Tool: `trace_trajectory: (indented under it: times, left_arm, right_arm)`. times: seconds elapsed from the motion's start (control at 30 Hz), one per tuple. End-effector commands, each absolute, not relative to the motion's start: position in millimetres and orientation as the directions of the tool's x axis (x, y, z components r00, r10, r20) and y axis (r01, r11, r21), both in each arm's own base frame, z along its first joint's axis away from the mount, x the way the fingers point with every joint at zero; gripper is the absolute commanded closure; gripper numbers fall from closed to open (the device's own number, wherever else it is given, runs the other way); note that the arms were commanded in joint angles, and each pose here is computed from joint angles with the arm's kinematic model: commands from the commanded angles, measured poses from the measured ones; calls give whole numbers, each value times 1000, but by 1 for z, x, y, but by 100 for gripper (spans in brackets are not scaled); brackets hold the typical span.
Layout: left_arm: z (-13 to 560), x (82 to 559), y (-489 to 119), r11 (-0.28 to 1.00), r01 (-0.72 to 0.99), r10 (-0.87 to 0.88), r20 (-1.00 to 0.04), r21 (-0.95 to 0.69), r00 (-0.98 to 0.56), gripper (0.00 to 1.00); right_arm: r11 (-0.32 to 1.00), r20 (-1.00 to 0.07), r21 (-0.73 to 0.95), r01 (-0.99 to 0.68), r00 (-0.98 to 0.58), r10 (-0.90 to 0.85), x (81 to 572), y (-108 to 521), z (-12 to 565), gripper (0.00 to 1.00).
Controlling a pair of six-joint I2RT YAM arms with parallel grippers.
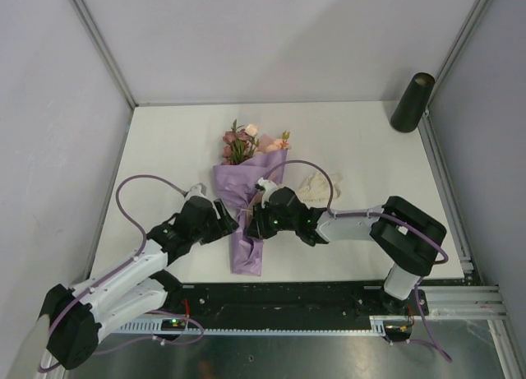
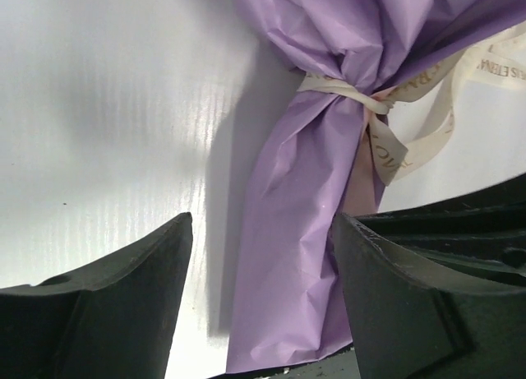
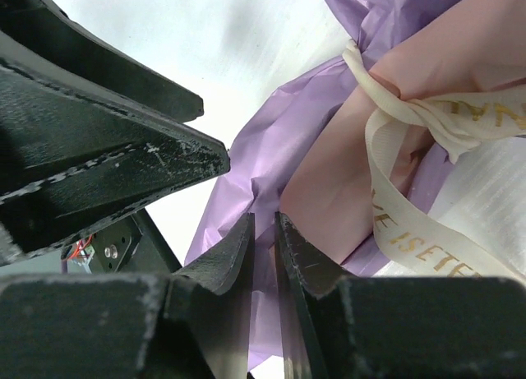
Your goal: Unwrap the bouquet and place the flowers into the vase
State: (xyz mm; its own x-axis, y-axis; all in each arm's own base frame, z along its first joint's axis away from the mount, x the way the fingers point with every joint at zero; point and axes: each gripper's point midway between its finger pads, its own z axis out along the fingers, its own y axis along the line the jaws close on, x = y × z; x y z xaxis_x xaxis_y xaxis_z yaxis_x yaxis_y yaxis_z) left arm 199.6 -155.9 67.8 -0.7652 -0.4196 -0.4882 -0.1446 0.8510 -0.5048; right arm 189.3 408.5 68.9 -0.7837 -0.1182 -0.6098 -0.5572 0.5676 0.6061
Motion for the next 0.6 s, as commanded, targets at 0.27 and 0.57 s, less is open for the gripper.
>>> trace_trajectory:
  times: [0.27,0.57]
  left_arm:
    - [70,207,-157,867,-139,-403,-507,-479,-762,27]
    - [54,202,-158,852,-142,-418,-490,-504,-765,26]
  right_arm:
    - [502,-734,570,-650,-677,-44,218,383,146,69]
    - [439,-796,512,-738,-600,-79,258,380,151,64]
